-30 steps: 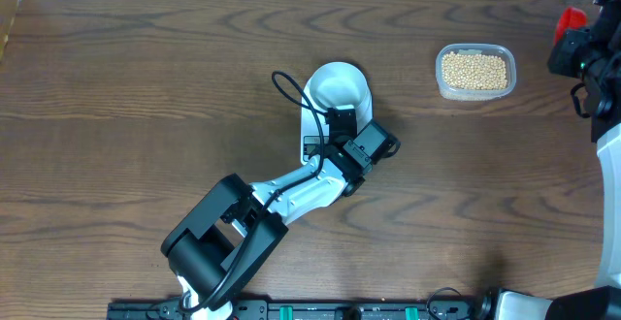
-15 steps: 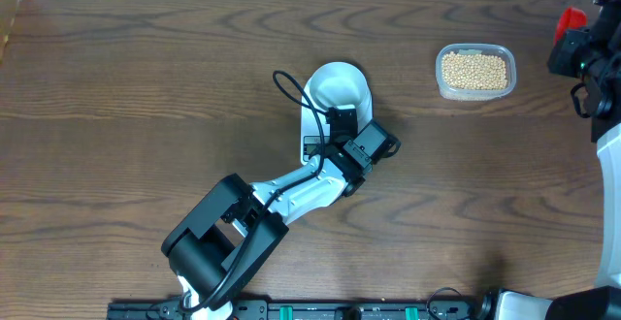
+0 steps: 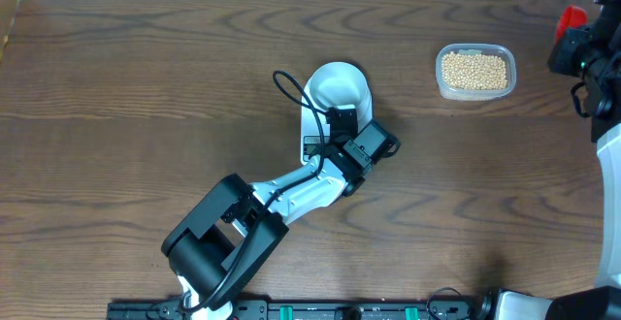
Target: Scoop item into bowl and weigh 50g on scale
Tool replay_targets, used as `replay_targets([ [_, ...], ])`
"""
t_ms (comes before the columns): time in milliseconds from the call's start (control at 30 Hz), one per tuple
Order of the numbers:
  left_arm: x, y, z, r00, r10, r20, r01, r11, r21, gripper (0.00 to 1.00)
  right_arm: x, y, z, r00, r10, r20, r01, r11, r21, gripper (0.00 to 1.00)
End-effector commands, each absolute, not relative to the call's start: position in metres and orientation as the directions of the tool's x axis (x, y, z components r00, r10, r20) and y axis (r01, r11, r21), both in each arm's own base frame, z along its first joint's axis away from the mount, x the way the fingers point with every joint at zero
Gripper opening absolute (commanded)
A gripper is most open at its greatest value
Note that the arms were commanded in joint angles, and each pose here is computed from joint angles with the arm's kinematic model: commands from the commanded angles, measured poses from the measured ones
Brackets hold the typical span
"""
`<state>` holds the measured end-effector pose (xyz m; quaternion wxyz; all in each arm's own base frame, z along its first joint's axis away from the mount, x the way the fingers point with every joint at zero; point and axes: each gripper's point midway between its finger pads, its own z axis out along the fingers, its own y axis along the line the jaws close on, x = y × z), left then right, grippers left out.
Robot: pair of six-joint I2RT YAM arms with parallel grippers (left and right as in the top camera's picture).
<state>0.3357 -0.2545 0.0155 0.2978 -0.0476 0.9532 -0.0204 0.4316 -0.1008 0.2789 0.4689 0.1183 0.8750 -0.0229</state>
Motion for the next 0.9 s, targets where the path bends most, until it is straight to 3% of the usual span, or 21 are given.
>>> replay_targets([
  [0, 0.3218, -0.2490, -0.0112, -0.865, -0.054, -0.499, -0.052, 0.998, -0.017, 0.07, 0.4330, -0.1016, 0.2856, -0.521, 0.173, -0.836, 0.219, 0.973, 0.064, 0.01],
  [867, 0.3200, -0.2463, -0.0133, -0.868, -0.057, -0.493, -0.059, 0.998, -0.012, 0.07, 0.4338, -0.1027, 0.2872, -0.518, 0.154, -0.841, 0.213, 0.976, 0.047, 0.01],
])
